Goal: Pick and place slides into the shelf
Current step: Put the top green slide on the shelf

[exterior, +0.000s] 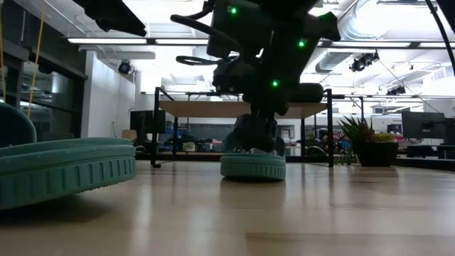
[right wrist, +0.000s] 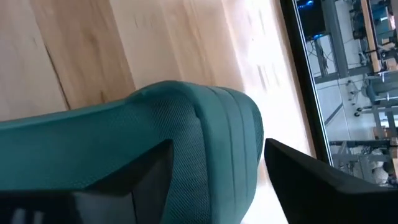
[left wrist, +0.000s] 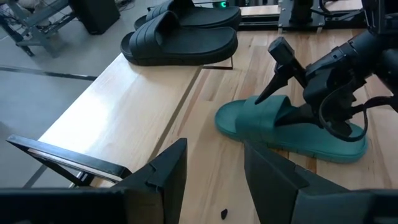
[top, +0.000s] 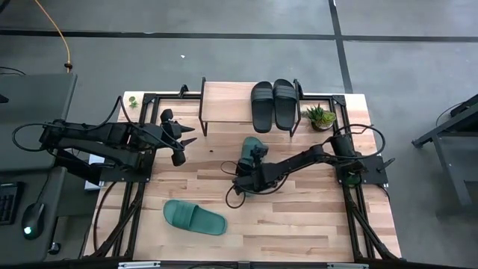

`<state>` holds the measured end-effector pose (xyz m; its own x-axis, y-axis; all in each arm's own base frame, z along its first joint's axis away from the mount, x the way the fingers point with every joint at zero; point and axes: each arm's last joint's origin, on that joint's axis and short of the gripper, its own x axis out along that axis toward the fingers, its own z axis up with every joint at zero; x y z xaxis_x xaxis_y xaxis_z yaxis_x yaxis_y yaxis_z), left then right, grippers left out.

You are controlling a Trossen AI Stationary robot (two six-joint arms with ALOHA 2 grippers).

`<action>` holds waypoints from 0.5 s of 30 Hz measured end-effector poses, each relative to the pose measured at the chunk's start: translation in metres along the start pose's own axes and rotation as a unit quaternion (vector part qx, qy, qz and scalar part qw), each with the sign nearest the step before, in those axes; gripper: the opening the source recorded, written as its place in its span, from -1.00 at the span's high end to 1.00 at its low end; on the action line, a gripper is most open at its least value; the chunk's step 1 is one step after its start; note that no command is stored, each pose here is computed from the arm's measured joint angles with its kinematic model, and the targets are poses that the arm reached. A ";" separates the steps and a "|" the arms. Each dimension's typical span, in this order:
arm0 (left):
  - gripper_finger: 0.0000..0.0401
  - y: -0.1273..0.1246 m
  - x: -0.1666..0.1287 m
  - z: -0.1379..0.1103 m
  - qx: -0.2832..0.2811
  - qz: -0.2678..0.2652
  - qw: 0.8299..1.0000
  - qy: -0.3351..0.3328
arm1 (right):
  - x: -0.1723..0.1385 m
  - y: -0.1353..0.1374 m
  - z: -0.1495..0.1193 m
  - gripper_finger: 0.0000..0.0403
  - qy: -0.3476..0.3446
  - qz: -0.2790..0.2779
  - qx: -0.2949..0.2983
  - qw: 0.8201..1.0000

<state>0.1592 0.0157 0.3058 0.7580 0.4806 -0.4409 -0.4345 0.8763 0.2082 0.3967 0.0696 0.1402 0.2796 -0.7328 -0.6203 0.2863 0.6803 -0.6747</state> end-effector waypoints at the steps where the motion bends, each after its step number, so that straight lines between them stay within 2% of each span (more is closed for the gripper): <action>1: 0.29 0.000 0.000 0.000 0.000 0.000 1.000 0.000 | 0.000 0.000 0.000 -0.14 0.001 0.000 0.002 1.000; 15: 0.29 0.000 0.000 0.000 0.000 0.000 1.000 0.000 | 0.000 0.000 -0.003 0.65 0.015 0.015 0.011 1.000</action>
<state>0.1592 0.0157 0.3058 0.7581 0.4805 -0.4409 -0.4342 0.8763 0.2084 0.3945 0.0696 0.1390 0.2609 -0.7117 -0.6522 0.2983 0.7020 -0.6467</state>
